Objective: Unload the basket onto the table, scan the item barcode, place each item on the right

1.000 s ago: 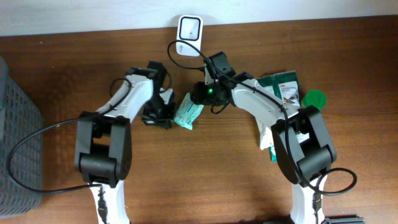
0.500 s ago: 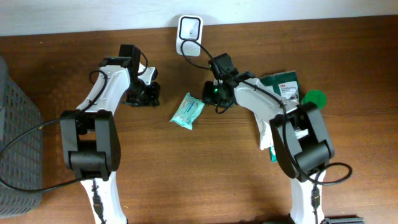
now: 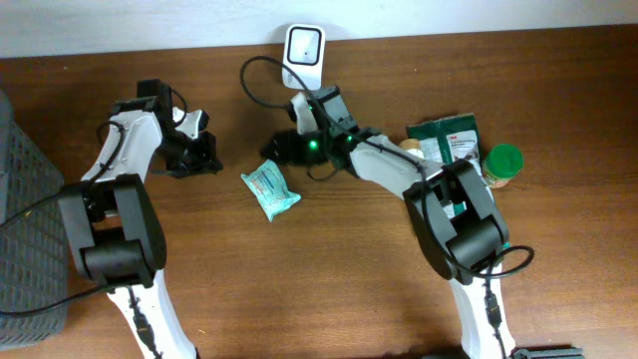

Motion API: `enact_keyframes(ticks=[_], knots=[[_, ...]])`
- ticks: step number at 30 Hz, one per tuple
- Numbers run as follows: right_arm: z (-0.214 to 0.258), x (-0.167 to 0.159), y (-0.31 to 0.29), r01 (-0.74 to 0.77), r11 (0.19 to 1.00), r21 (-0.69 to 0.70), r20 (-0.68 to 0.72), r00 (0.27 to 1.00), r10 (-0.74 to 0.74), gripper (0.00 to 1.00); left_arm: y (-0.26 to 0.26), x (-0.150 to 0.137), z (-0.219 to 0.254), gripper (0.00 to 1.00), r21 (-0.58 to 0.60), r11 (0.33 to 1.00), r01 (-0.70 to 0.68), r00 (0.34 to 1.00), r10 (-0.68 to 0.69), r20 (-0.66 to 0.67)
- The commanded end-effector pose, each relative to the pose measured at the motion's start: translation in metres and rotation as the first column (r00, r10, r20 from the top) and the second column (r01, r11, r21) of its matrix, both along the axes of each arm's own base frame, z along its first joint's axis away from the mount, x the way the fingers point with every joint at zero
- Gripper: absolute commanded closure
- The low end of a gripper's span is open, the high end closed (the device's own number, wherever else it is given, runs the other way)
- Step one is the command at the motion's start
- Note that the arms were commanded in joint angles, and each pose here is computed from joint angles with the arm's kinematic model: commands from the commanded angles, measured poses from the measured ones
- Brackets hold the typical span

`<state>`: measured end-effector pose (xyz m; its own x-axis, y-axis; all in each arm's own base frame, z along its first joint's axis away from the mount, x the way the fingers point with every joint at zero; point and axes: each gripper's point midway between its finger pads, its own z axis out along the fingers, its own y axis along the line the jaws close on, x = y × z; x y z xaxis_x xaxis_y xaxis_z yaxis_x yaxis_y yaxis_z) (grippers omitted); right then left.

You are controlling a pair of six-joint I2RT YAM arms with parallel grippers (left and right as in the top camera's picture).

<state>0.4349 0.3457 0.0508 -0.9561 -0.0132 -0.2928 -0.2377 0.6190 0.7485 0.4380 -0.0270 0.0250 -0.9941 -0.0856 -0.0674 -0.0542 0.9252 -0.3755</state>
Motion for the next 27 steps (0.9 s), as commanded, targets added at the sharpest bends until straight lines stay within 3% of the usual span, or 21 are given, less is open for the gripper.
enact_keyframes(ticks=[1, 4, 6, 11, 13, 18, 27], knots=[[0.045, -0.02, -0.004, -0.096, 0.995, -0.036, 0.045, 0.994, 0.097, 0.51, -0.001, 0.009, -0.003, 1.0, -0.005, 1.0, 0.018, 0.999, -0.018, 0.044], [0.046, -0.058, 0.014, -0.192, 0.978, -0.075, -0.002, 0.981, 0.193, 0.52, 0.014, 0.022, -0.004, 0.94, 0.021, 0.999, -0.041, 0.996, 0.039, 0.082], [0.042, -0.074, 0.031, -0.228, 0.969, -0.098, 0.005, 0.973, 0.23, 0.52, 0.042, 0.026, -0.007, 0.95, 0.09, 0.987, -0.134, 0.988, 0.127, 0.083], [0.014, -0.114, 0.066, -0.285, 0.94, -0.185, -0.023, 0.958, 0.286, 0.57, 0.061, 0.025, -0.01, 0.95, 0.159, 0.974, -0.16, 0.985, 0.148, 0.086], [0.0, -0.122, 0.061, -0.24, 0.935, -0.261, -0.081, 0.971, 0.227, 0.57, 0.061, 0.025, -0.01, 0.94, 0.159, 0.974, -0.16, 0.985, 0.148, 0.085], [-0.023, -0.103, 0.011, -0.095, 0.887, -0.453, -0.115, 0.992, 0.047, 0.56, 0.058, 0.021, -0.011, 0.96, 0.158, 0.975, -0.154, 0.987, 0.145, 0.07], [-0.024, -0.036, -0.047, 0.088, 0.887, -0.453, -0.061, 0.99, -0.13, 0.56, -0.006, -0.002, -0.023, 0.98, 0.155, 0.988, -0.005, 1.0, 0.007, -0.015]])
